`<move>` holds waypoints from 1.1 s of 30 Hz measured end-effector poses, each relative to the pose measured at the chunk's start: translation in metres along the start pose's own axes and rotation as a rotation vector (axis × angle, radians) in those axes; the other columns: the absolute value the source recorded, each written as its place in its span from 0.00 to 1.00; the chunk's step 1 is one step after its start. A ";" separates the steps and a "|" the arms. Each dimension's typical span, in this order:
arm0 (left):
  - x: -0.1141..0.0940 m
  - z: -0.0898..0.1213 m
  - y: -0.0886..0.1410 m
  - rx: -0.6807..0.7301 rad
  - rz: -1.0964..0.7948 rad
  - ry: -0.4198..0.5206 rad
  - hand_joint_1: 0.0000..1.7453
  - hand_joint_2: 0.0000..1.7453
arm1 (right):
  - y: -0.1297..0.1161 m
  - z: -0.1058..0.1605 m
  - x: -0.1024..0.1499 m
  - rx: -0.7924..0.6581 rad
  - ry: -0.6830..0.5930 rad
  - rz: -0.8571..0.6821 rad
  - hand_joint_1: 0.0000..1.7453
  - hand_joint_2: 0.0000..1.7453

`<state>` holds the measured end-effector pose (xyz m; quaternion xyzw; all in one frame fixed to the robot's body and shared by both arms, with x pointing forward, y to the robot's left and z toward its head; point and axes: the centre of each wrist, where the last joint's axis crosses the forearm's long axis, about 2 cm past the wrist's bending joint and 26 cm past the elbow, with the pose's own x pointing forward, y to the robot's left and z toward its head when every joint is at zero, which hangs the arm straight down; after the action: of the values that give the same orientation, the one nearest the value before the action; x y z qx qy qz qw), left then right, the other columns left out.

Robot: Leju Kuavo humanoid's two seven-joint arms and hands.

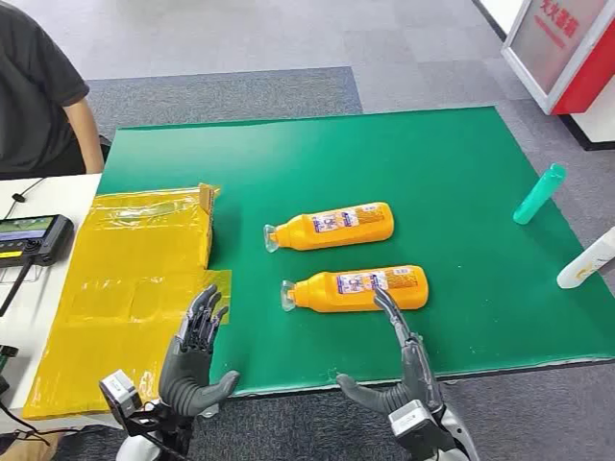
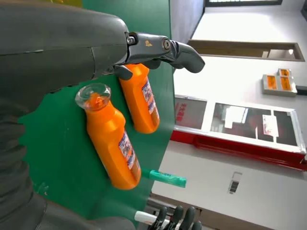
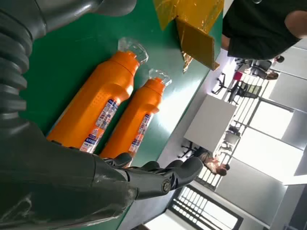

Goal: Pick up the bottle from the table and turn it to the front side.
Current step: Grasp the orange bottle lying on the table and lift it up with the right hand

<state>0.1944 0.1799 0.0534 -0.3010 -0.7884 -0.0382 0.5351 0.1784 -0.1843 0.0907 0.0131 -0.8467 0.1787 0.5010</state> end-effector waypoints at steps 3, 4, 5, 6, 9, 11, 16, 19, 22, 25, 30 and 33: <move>0.000 0.000 0.000 0.000 -0.005 0.002 0.00 1.00 | 0.000 0.000 0.000 0.001 0.001 0.001 0.00 1.00; 0.000 0.000 0.000 0.001 -0.007 0.003 0.00 1.00 | 0.000 0.000 0.000 0.001 0.002 0.002 0.00 1.00; 0.000 0.000 0.000 0.001 -0.007 0.003 0.00 1.00 | 0.000 0.000 0.000 0.001 0.002 0.002 0.00 1.00; 0.000 0.000 0.000 0.001 -0.007 0.003 0.00 1.00 | 0.000 0.000 0.000 0.001 0.002 0.002 0.00 1.00; 0.000 0.000 0.000 0.001 -0.008 0.004 0.00 1.00 | 0.000 0.000 0.000 0.001 0.001 0.003 0.00 1.00; 0.000 0.000 0.000 0.002 -0.009 0.004 0.00 1.00 | 0.000 0.000 0.000 0.002 0.001 0.004 0.00 1.00; -0.001 0.000 0.000 0.005 -0.016 0.006 0.00 1.00 | -0.001 -0.001 0.001 0.002 -0.003 0.027 0.00 1.00; 0.000 0.001 0.002 0.012 -0.042 0.012 0.00 1.00 | -0.005 -0.003 0.002 0.007 0.007 0.133 0.00 1.00; 0.000 0.007 0.007 0.027 -0.077 0.030 0.00 1.00 | -0.011 -0.007 0.003 0.029 0.054 0.283 0.00 1.00; -0.001 0.021 0.014 0.043 -0.110 0.066 0.00 1.00 | -0.019 -0.009 0.000 0.060 0.124 0.412 0.00 1.00; 0.000 0.032 0.026 0.067 -0.176 0.112 0.00 1.00 | -0.039 -0.019 -0.011 0.147 0.225 0.577 0.00 1.00; 0.000 0.036 0.032 0.080 -0.207 0.130 0.00 1.00 | -0.053 -0.029 -0.020 0.201 0.280 0.643 0.00 1.00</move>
<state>0.1815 0.2200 0.0296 -0.1932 -0.7799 -0.0813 0.5898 0.2230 -0.2279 0.1018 -0.2293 -0.7088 0.4097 0.5265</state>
